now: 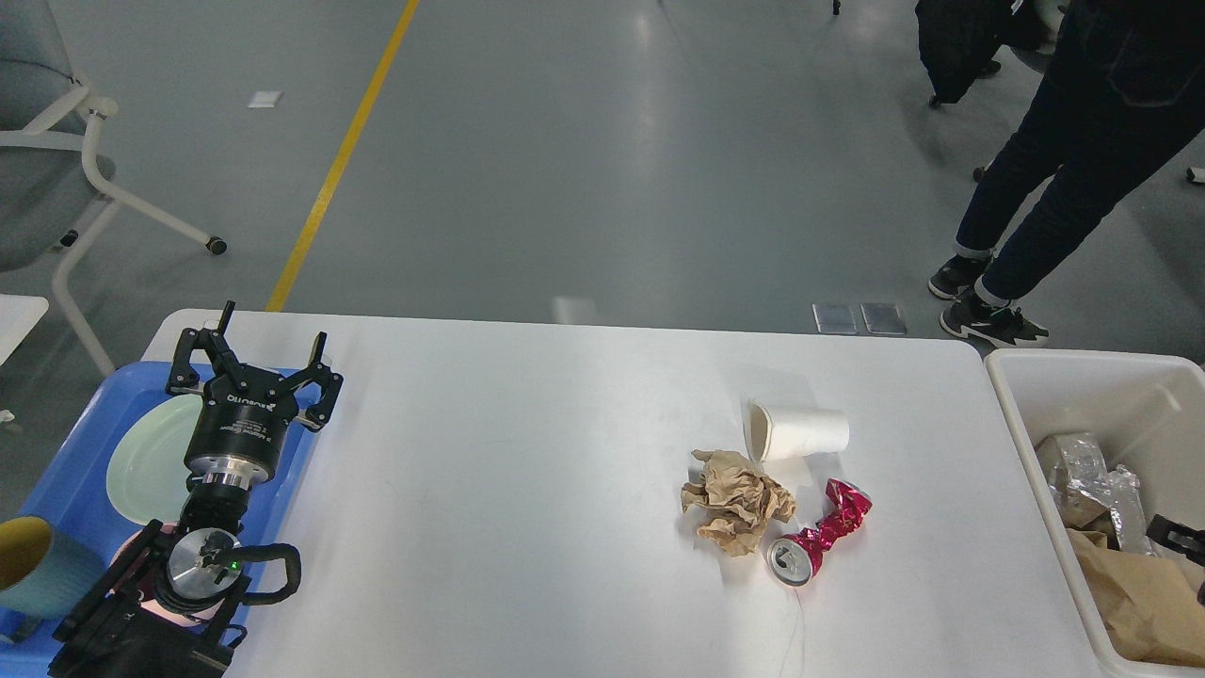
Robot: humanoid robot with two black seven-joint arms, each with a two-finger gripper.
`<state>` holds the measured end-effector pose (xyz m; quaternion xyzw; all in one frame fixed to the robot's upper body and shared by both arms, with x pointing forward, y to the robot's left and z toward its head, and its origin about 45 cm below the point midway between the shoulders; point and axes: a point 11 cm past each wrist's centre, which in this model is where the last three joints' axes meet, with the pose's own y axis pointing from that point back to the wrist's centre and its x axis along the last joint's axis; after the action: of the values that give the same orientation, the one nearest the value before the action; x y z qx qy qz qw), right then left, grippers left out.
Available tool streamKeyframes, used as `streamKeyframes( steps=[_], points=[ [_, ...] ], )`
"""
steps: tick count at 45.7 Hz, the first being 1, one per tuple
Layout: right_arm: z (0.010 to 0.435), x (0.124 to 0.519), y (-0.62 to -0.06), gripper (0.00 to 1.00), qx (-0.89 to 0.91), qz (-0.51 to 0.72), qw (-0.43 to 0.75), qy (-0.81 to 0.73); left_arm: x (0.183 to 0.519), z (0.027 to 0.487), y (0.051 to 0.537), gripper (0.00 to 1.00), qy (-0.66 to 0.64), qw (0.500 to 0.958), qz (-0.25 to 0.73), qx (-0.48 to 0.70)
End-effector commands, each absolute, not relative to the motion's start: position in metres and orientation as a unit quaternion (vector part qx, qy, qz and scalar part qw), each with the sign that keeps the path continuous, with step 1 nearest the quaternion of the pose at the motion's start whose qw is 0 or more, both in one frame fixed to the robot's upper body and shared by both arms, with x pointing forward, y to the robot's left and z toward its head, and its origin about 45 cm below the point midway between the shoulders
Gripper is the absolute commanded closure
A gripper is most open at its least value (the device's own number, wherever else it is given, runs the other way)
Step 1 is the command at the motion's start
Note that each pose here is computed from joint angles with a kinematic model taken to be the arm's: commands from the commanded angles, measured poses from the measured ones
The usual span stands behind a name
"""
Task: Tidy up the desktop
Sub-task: 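Raise the right gripper out of the bin, then move the right gripper to the other crumpled paper and grasp it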
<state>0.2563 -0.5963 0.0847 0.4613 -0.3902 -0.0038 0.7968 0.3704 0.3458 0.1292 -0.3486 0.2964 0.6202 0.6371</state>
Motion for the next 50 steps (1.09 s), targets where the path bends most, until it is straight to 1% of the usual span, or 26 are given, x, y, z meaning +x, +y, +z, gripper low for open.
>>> streamKeyframes(
  steps=[1, 6, 10, 14, 17, 21, 25, 31, 35, 39, 50],
  points=[
    [0.123, 0.28, -0.568, 0.0, 0.506, 0.003, 0.811, -0.293, 0.37, 0.129, 0.346, 0.04, 0.296, 0.637, 0.62, -0.349],
    [0.171, 0.301, -0.536, 0.0, 0.531, 0.013, 0.816, -0.229, 0.37, 0.129, 0.346, 0.04, 0.296, 0.637, 0.62, -0.349],
    [0.223, 0.321, -0.51, 0.0, 0.541, 0.007, 0.823, -0.176, 0.37, 0.129, 0.346, 0.04, 0.296, 0.637, 0.62, -0.349],
    [0.276, 0.346, -0.465, 0.0, 0.542, 0.004, 0.835, -0.095, 0.37, 0.129, 0.346, 0.04, 0.296, 0.637, 0.62, -0.349],
    [0.311, 0.358, -0.429, 0.0, 0.54, -0.001, 0.84, -0.042, 0.37, 0.129, 0.346, 0.04, 0.296, 0.637, 0.62, -0.349],
    [0.344, 0.349, -0.39, 0.01, 0.546, -0.014, 0.838, 0.018, 0.37, 0.129, 0.346, 0.04, 0.296, 0.637, 0.62, -0.349],
    [0.37, 0.331, -0.353, 0.0, 0.573, 0.003, 0.819, 0.032, 0.37, 0.129, 0.346, 0.04, 0.296, 0.637, 0.62, -0.349],
    [0.397, 0.299, -0.315, 0.0, 0.618, 0.02, 0.785, 0.022, 0.37, 0.129, 0.346, 0.04, 0.296, 0.637, 0.621, -0.348],
    [0.402, 0.288, -0.301, 0.01, 0.631, 0.042, 0.775, 0.014, 0.37, 0.129, 0.346, 0.04, 0.296, 0.637, 0.621, -0.348],
    [0.403, 0.296, -0.294, 0.01, 0.622, 0.073, 0.779, -0.008, 0.37, 0.129, 0.347, 0.04, 0.296, 0.637, 0.621, -0.348],
    [0.404, 0.298, -0.288, 0.0, 0.644, 0.076, 0.761, -0.014, 0.37, 0.129, 0.346, 0.04, 0.296, 0.637, 0.621, -0.348]
  ],
)
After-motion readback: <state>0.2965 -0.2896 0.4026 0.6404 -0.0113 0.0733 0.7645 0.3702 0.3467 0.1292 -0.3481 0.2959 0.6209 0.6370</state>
